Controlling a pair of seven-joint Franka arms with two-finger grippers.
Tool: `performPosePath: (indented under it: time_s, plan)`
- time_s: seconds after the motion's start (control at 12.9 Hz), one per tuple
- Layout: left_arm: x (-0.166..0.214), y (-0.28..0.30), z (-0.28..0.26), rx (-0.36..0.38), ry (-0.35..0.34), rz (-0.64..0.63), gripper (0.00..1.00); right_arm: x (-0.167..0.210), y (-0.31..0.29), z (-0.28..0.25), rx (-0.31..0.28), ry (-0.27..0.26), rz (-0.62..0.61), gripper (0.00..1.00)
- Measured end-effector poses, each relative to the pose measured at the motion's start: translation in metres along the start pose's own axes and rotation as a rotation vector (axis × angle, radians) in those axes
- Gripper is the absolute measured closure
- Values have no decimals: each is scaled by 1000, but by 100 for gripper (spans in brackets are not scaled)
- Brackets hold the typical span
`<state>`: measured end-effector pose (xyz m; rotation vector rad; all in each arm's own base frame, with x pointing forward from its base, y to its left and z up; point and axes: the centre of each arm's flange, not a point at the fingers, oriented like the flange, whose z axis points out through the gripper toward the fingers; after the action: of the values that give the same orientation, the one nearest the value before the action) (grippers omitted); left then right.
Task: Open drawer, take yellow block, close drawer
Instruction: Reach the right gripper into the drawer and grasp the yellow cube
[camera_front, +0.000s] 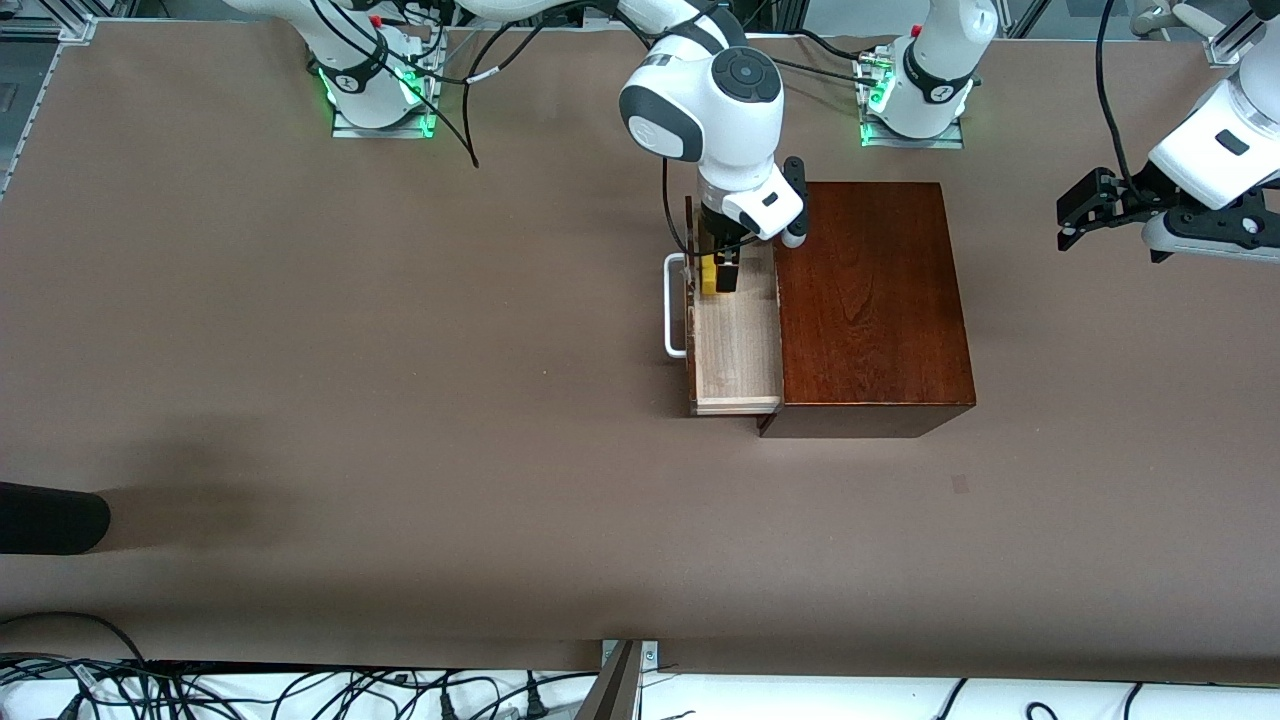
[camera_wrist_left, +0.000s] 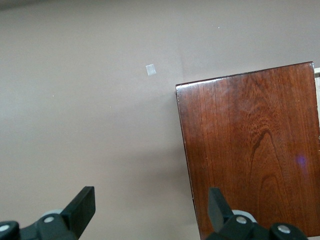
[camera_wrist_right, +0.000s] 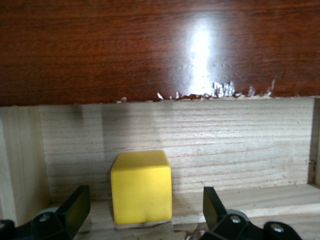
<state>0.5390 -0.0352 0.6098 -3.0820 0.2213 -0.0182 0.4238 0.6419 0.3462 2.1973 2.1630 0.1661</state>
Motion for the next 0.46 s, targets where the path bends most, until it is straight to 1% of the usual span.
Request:
performPosePath:
  time_s: [0.46]
  plan:
    - [0, 0, 0, 0, 0, 0, 0, -3, 1, 29, 14, -32, -6, 0]
